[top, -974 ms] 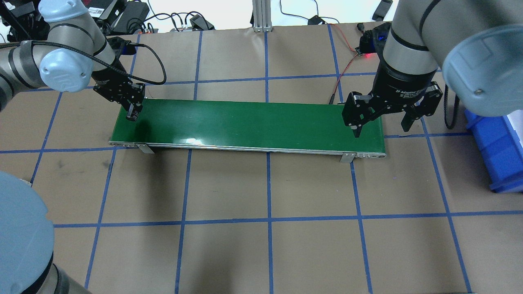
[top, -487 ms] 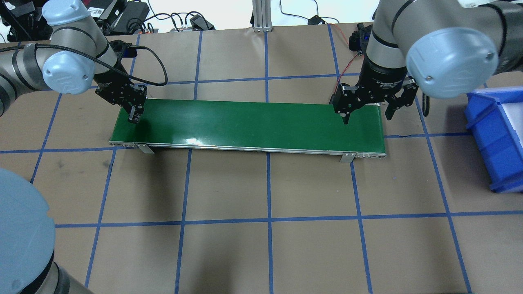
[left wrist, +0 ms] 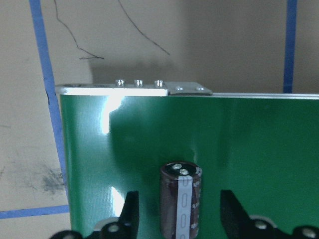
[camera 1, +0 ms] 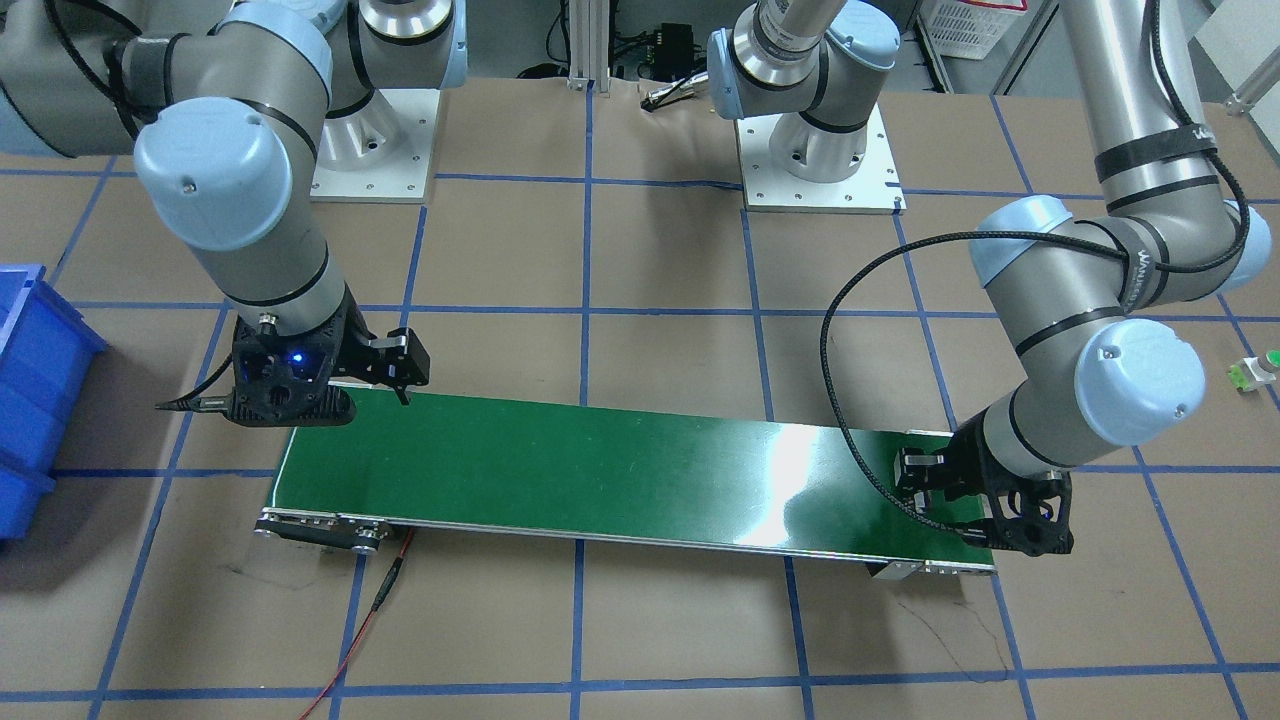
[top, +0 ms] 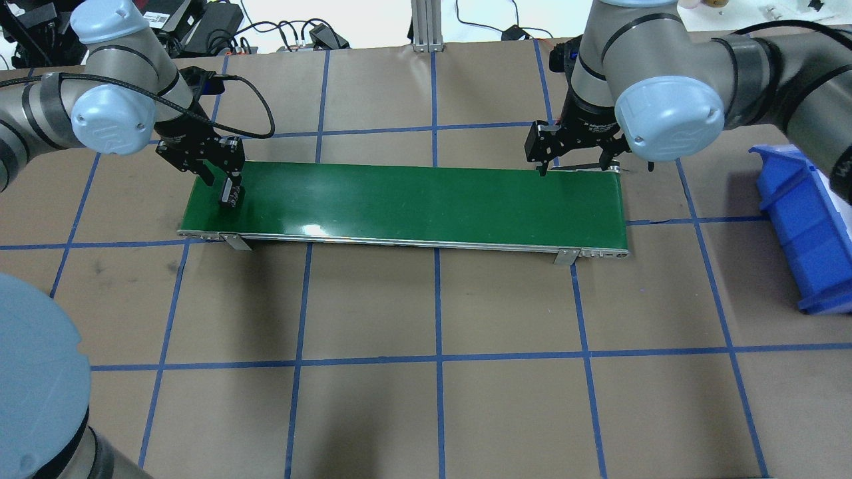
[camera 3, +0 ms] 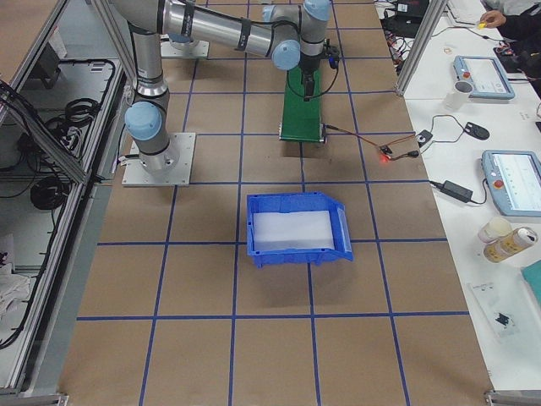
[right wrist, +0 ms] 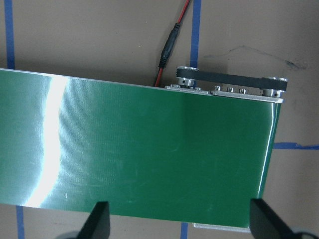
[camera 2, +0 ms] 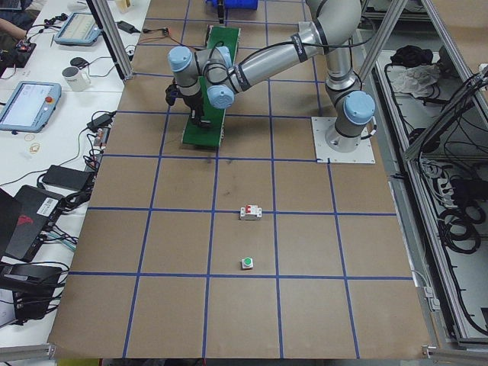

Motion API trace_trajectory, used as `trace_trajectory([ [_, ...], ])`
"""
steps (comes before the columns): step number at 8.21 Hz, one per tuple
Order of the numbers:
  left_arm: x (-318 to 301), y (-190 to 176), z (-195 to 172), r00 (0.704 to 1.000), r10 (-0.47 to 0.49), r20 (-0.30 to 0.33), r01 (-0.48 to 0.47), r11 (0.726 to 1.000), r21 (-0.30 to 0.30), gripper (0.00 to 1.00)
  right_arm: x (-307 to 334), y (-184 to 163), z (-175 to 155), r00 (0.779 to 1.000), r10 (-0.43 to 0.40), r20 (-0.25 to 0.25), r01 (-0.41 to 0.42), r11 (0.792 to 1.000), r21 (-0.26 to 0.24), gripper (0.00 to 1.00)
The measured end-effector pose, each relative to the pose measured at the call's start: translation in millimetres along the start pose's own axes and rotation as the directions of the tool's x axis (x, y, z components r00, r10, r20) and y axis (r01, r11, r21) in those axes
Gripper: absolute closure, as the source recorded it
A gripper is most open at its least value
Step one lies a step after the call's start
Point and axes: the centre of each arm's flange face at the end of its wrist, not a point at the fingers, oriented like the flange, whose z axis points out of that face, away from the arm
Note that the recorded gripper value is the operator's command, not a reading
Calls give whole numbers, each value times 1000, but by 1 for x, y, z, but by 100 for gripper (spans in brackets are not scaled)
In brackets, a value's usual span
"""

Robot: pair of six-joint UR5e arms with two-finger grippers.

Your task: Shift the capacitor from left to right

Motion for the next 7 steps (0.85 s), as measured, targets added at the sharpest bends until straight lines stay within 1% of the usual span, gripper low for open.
trace_trajectory([
  [2, 5, 3, -16, 1000, -24, -2, 24, 1000, 19, 0, 11, -1, 17, 1000, 17, 2, -17, 1000, -17, 5],
  [3, 13, 11, -33, 1000, -28, -3, 28, 999, 14, 0, 20, -1, 22, 999, 33, 10, -33, 999, -27, 13],
  [4, 30, 29, -59, 999, -49, -4, 49, 999, -1, 0, 25, -1, 27, 999, 44, 21, -44, 998, -34, 12],
  [5, 52, 54, -92, 998, -70, -1, 70, 998, -4, 0, 26, -1, 31, 998, 50, 38, -49, 998, -37, 10],
  [6, 74, 83, -126, 997, -73, 3, 73, 997, 3, 0, 26, -2, 36, 997, 53, 59, -52, 998, -26, 9],
  [7, 92, 110, -155, 998, -66, 9, 66, 998, 24, 0, 24, -2, 45, 995, 55, 86, -54, 998, -13, 7],
])
